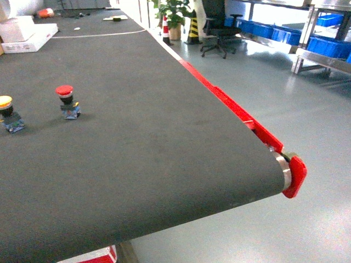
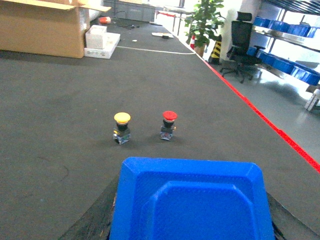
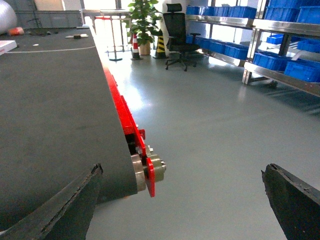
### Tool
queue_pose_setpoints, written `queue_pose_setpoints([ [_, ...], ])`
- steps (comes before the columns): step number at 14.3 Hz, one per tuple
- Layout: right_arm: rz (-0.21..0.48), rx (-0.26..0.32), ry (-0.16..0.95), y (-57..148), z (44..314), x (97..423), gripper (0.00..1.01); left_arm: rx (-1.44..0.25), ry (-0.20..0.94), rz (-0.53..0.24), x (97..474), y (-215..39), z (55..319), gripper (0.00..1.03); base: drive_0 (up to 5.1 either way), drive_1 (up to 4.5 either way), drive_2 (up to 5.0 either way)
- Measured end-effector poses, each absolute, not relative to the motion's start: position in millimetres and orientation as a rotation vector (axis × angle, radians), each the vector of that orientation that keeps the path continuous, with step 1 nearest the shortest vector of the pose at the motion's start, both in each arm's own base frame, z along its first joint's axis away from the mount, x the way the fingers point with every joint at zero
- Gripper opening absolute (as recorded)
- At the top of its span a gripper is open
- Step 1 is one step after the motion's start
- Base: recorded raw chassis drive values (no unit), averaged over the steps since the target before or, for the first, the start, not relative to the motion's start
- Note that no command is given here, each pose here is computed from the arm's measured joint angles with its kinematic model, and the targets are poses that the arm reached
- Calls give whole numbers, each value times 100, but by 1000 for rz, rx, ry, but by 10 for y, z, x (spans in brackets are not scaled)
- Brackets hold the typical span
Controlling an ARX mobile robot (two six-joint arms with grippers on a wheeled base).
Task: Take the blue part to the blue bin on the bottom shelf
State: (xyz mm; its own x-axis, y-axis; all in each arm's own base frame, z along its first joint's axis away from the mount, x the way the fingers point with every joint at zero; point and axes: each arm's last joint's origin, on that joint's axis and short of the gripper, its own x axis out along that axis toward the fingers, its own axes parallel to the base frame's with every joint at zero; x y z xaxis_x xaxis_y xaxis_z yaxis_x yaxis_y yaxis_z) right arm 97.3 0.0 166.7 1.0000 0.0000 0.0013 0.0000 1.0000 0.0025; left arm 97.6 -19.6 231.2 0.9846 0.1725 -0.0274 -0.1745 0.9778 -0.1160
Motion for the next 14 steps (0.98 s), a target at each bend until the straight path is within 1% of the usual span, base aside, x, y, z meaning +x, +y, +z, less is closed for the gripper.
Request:
queue_pose_setpoints([
  [14, 0, 2, -1, 0, 1667, 973, 98, -118, 17, 175, 976, -196, 2312, 44, -163, -163, -163],
])
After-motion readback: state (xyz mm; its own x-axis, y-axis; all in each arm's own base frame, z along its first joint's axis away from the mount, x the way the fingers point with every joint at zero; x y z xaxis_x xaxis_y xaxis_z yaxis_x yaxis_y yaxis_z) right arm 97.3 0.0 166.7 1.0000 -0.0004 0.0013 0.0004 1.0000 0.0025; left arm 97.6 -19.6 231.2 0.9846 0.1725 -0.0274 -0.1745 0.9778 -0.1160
